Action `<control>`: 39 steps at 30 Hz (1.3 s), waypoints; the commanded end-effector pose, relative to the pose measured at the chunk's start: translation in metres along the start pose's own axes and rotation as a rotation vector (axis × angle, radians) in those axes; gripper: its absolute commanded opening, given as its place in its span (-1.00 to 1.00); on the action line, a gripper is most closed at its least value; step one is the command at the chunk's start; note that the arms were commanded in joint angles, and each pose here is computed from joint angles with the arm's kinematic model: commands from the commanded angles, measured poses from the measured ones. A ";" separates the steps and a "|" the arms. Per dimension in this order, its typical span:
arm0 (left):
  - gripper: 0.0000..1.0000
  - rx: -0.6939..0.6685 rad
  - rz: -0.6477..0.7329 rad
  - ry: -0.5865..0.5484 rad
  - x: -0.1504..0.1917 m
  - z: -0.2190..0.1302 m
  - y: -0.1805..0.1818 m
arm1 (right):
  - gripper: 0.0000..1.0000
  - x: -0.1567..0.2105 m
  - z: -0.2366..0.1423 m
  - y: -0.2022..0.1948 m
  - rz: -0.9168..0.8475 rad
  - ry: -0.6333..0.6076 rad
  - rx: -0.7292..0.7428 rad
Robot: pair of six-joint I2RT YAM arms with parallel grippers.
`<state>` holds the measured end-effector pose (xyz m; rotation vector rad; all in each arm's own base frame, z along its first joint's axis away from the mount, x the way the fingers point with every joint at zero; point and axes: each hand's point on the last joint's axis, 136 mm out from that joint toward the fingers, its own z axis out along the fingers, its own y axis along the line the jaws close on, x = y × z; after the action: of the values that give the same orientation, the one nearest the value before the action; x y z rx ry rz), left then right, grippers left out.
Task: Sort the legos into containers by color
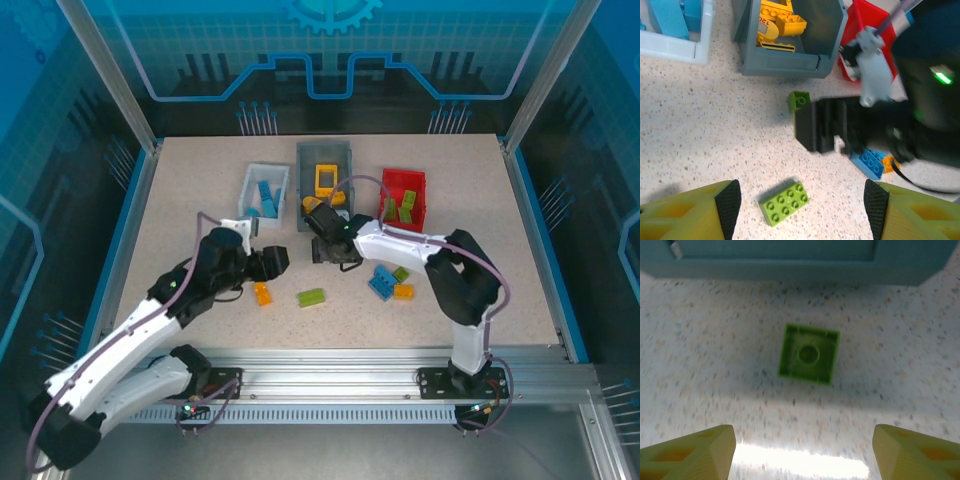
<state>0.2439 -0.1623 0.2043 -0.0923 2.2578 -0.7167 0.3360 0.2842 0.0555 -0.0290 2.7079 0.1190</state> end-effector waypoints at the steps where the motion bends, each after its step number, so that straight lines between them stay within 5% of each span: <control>1: 0.41 0.027 -0.055 -0.065 -0.002 -0.013 0.001 | 0.42 -0.011 0.019 -0.001 0.057 0.008 0.012; 12: 0.40 0.033 -0.036 -0.057 0.002 -0.020 0.001 | -0.15 -0.022 0.047 -0.007 0.061 0.016 0.053; 18: 0.40 0.030 -0.017 -0.048 0.002 -0.018 0.001 | -0.52 -0.026 0.028 -0.005 0.036 -0.035 0.043; 23: 0.41 0.067 -0.023 -0.042 -0.006 -0.017 -0.013 | -0.54 -0.033 -0.029 -0.011 0.031 -0.136 0.006; 29: 0.41 0.131 0.011 -0.010 -0.025 0.000 -0.054 | -0.53 -0.048 -0.082 -0.071 0.081 -0.213 0.008; 39: 0.42 0.130 0.285 -0.047 -0.031 0.062 -0.162 | -0.54 -0.119 -0.043 -0.155 0.212 -0.132 -0.021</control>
<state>0.2719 -0.2977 0.2488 0.2146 2.2348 -0.7770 0.4158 0.1215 0.1397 0.3175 2.5144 0.1401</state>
